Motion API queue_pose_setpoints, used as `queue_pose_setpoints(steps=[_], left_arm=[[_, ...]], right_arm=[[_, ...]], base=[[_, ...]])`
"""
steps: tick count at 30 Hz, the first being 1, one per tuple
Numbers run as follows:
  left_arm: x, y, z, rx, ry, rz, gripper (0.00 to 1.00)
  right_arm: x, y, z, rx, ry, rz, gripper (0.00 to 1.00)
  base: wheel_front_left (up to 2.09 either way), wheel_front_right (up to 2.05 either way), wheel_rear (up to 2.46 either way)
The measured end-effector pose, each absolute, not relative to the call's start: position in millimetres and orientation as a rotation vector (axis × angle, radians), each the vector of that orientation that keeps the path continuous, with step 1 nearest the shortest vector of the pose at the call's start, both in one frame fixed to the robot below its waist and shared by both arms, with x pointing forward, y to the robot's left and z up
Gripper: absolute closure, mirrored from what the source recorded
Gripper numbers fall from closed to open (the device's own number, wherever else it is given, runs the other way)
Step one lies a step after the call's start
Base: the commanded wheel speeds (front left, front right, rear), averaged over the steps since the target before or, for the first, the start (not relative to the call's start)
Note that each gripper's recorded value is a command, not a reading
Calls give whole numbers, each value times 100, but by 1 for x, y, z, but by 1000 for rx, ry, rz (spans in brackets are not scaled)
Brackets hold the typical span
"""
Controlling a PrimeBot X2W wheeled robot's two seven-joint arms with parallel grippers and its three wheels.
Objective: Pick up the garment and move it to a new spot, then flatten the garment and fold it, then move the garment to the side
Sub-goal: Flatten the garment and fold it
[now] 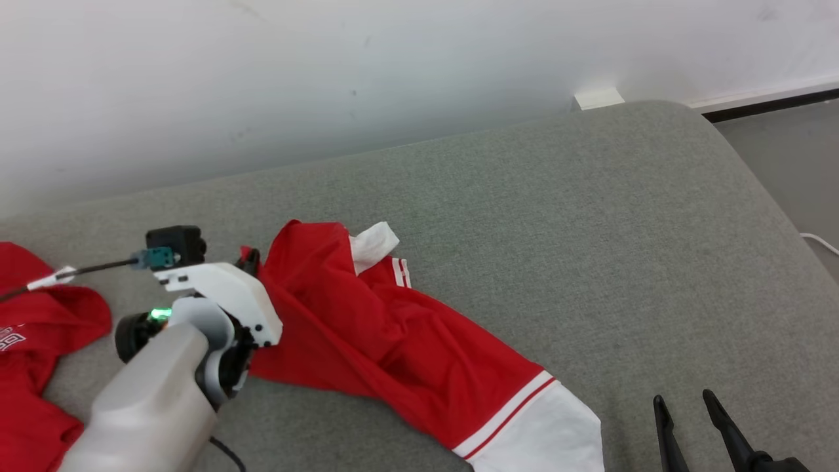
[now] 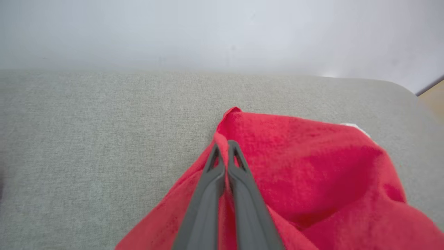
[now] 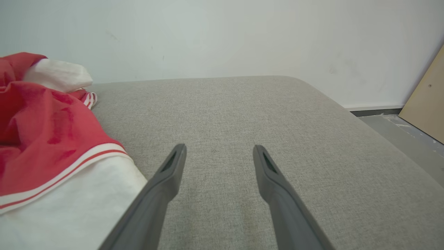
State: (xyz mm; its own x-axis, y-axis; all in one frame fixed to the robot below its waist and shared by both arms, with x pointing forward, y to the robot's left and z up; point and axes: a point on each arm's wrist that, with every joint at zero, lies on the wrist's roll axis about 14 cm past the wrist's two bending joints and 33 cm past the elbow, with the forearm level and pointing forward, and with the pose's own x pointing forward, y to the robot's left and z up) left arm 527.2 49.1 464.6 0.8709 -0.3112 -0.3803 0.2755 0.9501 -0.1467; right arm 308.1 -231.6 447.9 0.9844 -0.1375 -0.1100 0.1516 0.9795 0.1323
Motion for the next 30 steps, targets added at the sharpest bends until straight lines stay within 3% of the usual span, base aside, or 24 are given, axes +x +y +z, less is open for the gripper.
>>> queue_pose_setpoints(steps=[7,16,23,24,25,26,30], left_arm=[[488,59,475,-246,286,-281,100],[381,100,439,-447,338,-102,100],[346,124,438,-492,263,15,100],[343,127,436,-491,259,30,85],[341,129,434,-473,258,32,47],[338,130,431,-452,260,33,2],[330,139,425,-368,252,35,0]], right_arm=[[301,-231,445,145,108,-139,0],[306,-219,449,138,92,-82,0],[317,-203,453,125,81,-10,0],[318,-202,454,123,78,-6,0],[318,-202,455,122,75,-4,0],[318,-203,456,121,74,-4,0],[318,-203,458,121,66,-3,0]], base=[[0,0,0],[0,0,0],[0,0,0],[0,0,0],[0,0,0],[0,0,0],[0,0,0]])
